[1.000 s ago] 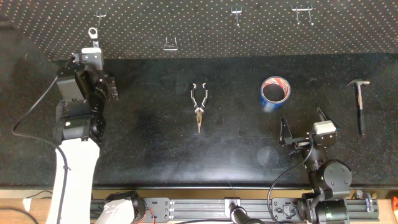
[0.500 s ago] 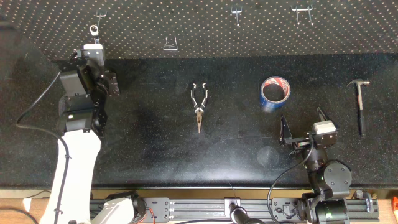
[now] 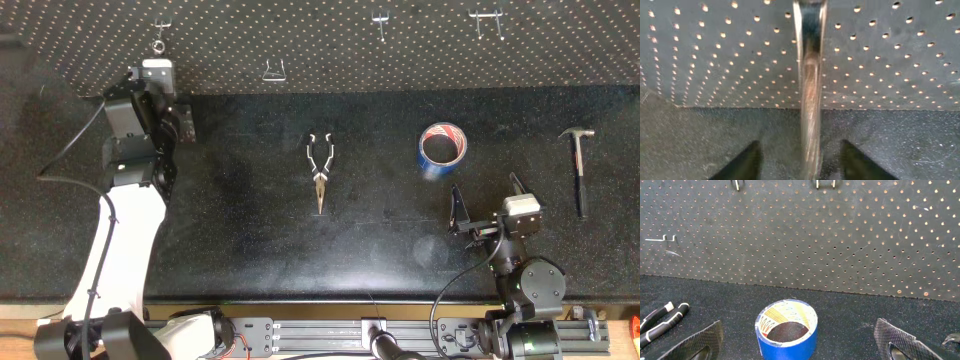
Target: Place Tools Onto Pegboard
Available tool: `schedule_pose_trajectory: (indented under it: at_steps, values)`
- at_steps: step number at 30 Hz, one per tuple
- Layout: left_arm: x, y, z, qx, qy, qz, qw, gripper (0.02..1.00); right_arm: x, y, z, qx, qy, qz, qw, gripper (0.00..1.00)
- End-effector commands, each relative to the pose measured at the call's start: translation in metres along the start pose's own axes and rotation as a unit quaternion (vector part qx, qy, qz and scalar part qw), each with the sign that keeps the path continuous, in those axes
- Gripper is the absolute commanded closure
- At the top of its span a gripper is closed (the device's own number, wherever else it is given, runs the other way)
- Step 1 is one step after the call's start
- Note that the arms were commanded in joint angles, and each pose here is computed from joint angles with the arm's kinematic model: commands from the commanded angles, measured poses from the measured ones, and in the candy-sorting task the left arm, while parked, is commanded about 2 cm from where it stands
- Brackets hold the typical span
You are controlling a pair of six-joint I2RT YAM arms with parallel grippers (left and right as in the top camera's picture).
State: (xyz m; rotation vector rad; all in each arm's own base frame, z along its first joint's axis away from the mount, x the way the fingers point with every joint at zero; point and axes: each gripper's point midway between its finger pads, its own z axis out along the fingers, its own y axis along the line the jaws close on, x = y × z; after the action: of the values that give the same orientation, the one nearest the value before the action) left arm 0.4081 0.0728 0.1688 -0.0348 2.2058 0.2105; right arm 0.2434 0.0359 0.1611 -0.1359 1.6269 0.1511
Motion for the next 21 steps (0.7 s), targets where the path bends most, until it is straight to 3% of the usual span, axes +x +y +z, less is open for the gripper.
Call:
schedule_pose_trajectory:
  at_steps: [1,4,7,9,12,13,15,18,21]
  values:
    - [0.006,0.004,-0.018,-0.009,0.03,0.002,1.0,0.025,0.002,-0.001,0.0,0.003,0.001,-0.003,1.0,0.014]
    - [0.006,-0.009,-0.063,0.032,0.031,-0.076,0.996,0.025,0.002,-0.001,0.0,0.003,0.001,-0.003,1.0,0.014]
    - [0.002,-0.016,-0.08,0.054,0.022,-0.087,0.995,0.025,0.002,-0.001,0.0,0.003,0.001,-0.003,1.0,0.014]
    - [0.011,-0.049,-0.085,0.114,0.049,-0.109,0.986,0.023,0.002,-0.001,0.0,0.003,0.001,-0.003,1.0,0.014]
    - [0.029,-0.099,-0.097,0.075,0.083,-0.09,0.99,0.023,0.002,-0.001,0.0,0.003,0.001,-0.003,1.0,0.014]
    - [0.031,-0.131,-0.108,0.091,0.075,-0.046,0.992,0.023,0.002,-0.001,0.0,0.003,0.001,-0.003,1.0,0.014]
    - [0.039,-0.167,-0.12,0.103,0.083,-0.052,0.99,0.023,0.002,-0.001,0.0,0.003,0.001,-0.003,1.0,0.014]
    - [0.065,-0.201,-0.125,0.094,0.184,-0.05,0.977,0.023,0.002,-0.001,0.0,0.003,0.001,-0.003,1.0,0.014]
    - [0.066,-0.233,-0.118,0.078,0.279,-0.035,0.956,0.023,0.002,-0.001,0.0,0.003,0.001,-0.003,1.0,0.014]
